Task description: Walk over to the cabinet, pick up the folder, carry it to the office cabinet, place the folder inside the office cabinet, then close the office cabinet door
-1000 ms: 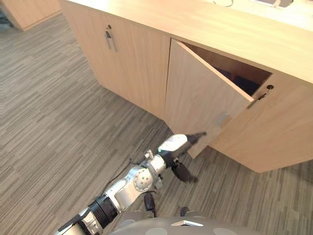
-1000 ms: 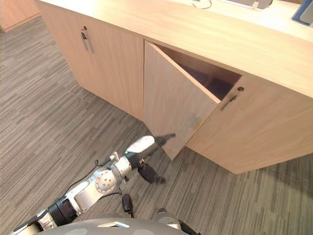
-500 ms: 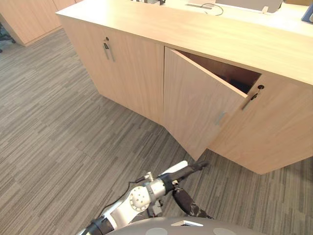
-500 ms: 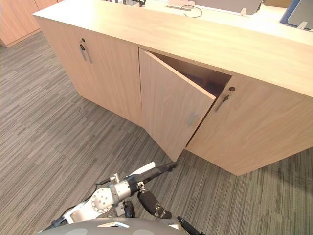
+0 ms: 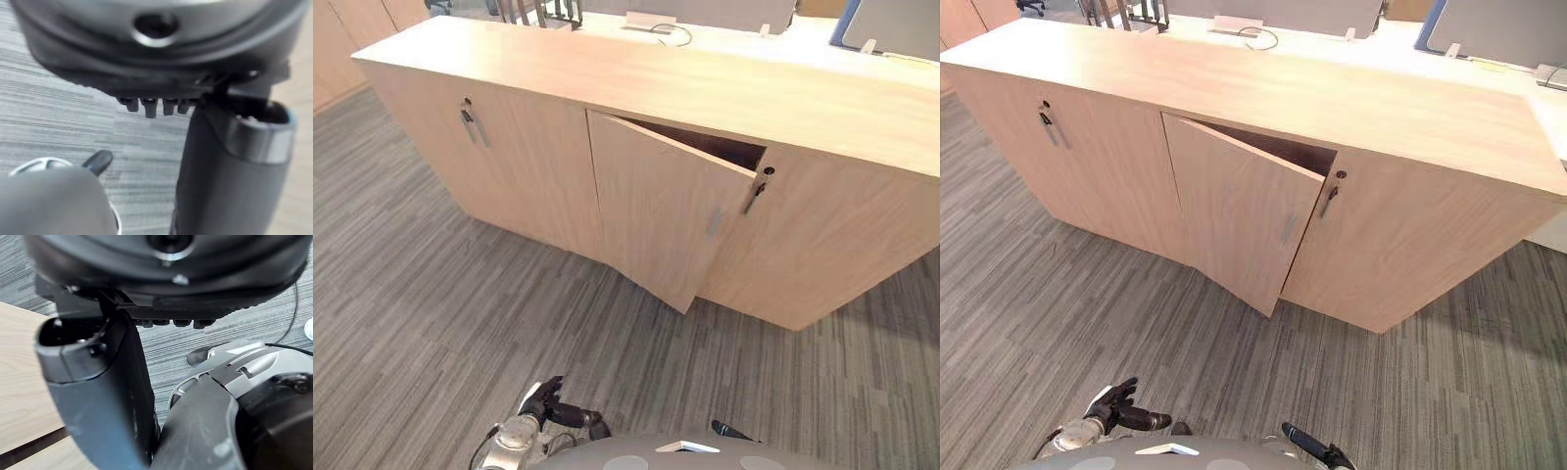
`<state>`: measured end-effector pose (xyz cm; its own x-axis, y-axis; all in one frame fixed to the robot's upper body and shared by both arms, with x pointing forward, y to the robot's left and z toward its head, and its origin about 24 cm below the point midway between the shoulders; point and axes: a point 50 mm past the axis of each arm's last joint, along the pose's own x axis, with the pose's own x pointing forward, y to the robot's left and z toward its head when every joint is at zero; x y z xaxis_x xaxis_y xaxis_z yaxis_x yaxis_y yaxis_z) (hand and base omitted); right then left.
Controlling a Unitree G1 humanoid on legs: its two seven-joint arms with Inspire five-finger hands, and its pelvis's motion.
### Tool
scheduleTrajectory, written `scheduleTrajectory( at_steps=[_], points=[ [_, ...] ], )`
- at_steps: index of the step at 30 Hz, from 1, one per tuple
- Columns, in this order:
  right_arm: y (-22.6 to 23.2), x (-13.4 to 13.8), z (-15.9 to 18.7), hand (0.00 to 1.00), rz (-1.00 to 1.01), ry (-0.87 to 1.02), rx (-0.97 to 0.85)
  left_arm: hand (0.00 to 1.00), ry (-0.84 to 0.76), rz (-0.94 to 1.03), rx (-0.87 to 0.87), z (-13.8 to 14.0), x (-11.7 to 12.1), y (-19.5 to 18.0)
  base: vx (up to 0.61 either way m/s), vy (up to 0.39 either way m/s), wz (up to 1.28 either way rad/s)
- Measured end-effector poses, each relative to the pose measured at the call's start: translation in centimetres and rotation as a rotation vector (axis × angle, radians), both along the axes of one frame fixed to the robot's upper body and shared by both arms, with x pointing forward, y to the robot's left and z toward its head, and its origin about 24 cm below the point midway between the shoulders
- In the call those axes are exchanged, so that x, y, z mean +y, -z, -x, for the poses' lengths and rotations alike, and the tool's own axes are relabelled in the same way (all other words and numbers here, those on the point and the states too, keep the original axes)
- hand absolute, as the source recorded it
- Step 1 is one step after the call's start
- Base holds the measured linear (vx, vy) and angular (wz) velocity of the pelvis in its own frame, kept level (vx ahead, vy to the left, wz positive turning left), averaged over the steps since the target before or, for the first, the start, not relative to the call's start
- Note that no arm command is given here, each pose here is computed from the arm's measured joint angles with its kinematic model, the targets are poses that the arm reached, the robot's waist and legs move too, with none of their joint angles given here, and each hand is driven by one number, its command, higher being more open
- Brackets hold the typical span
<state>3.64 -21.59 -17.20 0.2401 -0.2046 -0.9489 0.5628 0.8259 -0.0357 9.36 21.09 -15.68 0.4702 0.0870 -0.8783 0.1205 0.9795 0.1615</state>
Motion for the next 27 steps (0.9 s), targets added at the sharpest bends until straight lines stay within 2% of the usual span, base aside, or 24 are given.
scheduleTrajectory(
  at_steps=[5, 8, 15, 19, 27],
  points=[
    [0.1, 0.3, 0.2, 1.00, -0.009, 0.045, 0.003, 1.00, -0.159, -0.102, 0.034, 1.7, 1.7, 0.2, 0.06, -0.086, -0.07],
    [0.1, -0.1, 0.5, 1.00, 0.009, 0.074, 0.014, 1.00, -0.356, -0.083, 0.012, 2.2, 1.7, 0.3, 0.01, 0.017, -0.34],
    [-0.4, -0.1, -2.6, 1.00, 0.051, -0.063, -0.053, 1.00, -0.497, -0.023, 0.002, 2.5, 0.9, 0.5, -0.05, 0.100, -0.55],
    [-0.1, 0.8, -1.8, 1.00, 0.031, -0.057, -0.025, 1.00, -0.582, 0.030, 0.037, 4.2, 1.1, 0.9, 0.00, 0.086, -0.37],
    [0.1, 0.9, -0.8, 1.00, 0.034, -0.078, 0.016, 1.00, -0.509, 0.048, 0.096, 5.2, 1.1, 1.2, 0.07, -0.011, -0.05]
  ],
)
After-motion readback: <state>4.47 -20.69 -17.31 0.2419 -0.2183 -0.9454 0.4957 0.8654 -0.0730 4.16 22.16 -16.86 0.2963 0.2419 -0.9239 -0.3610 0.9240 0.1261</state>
